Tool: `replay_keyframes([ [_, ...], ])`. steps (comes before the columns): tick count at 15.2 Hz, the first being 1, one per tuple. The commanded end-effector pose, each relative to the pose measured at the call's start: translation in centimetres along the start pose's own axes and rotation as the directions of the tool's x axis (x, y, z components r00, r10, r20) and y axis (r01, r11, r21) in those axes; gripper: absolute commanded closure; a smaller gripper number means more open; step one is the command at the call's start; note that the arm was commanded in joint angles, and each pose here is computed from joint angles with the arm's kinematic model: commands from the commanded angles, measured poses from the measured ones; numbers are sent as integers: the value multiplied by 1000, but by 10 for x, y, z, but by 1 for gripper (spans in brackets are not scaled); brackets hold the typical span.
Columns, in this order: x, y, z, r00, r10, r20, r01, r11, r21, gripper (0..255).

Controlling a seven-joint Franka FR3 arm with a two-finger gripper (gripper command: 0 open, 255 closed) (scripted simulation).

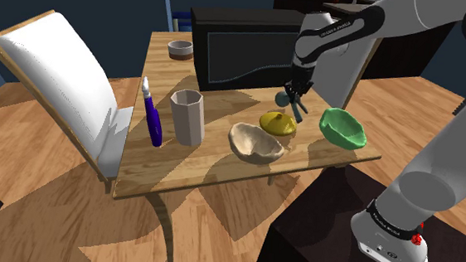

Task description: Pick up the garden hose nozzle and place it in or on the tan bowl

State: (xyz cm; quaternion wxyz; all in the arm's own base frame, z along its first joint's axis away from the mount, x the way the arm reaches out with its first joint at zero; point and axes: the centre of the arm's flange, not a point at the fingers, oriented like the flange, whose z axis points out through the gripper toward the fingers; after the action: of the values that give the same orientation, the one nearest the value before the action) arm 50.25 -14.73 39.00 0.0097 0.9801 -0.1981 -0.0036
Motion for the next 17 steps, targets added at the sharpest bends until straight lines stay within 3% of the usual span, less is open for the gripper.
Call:
replay_keyframes([
  [1,0,0,-10,1000,0,0,0,1000,0,255],
  [17,0,2,-94,1000,0,0,0,1000,0,255],
])
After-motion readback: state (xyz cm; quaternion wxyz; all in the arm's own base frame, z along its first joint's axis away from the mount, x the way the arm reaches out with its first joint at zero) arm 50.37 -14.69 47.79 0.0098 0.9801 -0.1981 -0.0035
